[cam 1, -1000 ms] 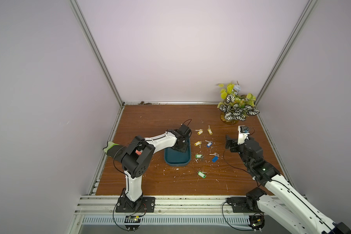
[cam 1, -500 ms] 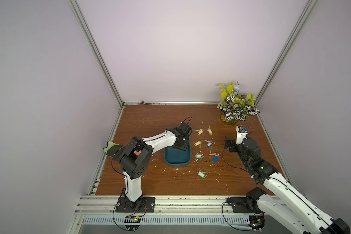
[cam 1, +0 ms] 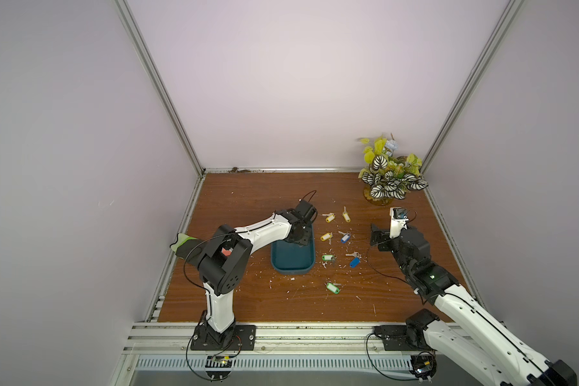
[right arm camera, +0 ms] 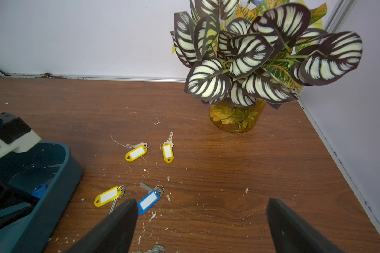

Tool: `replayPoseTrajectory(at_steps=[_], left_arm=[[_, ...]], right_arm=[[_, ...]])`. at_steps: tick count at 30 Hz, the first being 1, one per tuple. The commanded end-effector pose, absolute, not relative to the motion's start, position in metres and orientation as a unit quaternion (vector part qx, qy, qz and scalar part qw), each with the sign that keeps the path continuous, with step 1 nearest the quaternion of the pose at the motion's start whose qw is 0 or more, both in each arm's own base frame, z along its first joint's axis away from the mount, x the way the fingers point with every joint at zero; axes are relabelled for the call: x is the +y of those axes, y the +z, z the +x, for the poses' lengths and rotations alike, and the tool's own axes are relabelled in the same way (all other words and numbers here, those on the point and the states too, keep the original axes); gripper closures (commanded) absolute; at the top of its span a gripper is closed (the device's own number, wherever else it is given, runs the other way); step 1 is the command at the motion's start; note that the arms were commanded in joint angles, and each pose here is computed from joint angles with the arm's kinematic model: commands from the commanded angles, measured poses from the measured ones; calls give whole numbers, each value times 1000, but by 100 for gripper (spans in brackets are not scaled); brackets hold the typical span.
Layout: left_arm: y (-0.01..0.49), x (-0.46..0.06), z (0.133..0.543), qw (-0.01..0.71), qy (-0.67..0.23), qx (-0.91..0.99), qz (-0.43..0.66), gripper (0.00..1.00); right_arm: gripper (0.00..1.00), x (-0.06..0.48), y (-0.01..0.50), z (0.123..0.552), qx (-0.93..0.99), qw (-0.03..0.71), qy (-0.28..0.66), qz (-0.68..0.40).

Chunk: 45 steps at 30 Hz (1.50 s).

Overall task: Take the keys out of the storage box
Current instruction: Pick up the key from the storage box.

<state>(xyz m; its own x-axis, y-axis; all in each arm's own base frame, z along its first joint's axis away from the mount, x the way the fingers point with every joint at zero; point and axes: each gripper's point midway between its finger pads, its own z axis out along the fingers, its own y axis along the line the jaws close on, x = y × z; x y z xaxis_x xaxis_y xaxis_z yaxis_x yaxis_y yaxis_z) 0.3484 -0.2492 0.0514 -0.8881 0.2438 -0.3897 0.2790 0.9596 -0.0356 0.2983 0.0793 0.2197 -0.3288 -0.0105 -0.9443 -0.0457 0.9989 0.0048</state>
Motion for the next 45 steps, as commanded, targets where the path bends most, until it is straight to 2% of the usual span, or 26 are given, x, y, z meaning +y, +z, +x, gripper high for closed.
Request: replayPoseTrajectory(at_steps=[1, 11, 28, 30, 38, 45], left_arm=[[42, -246, 343, 178, -28, 975, 132, 62], [27, -240, 336, 159, -18, 978, 132, 67], [16, -235, 337, 153, 0, 979, 135, 83], [19, -235, 338, 158, 1, 978, 134, 89], [44, -232, 341, 189, -2, 973, 136, 99], [101, -235, 342, 263, -13, 950, 169, 100]], right_arm=[[1, 80, 231, 301, 805, 593, 24, -11], [1, 80, 229, 300, 806, 591, 22, -10], [1, 80, 226, 300, 808, 589, 24, -9], [1, 79, 225, 300, 808, 589, 23, -8], [1, 76, 223, 300, 808, 588, 14, -5], [1, 68, 225, 302, 809, 588, 3, 4]])
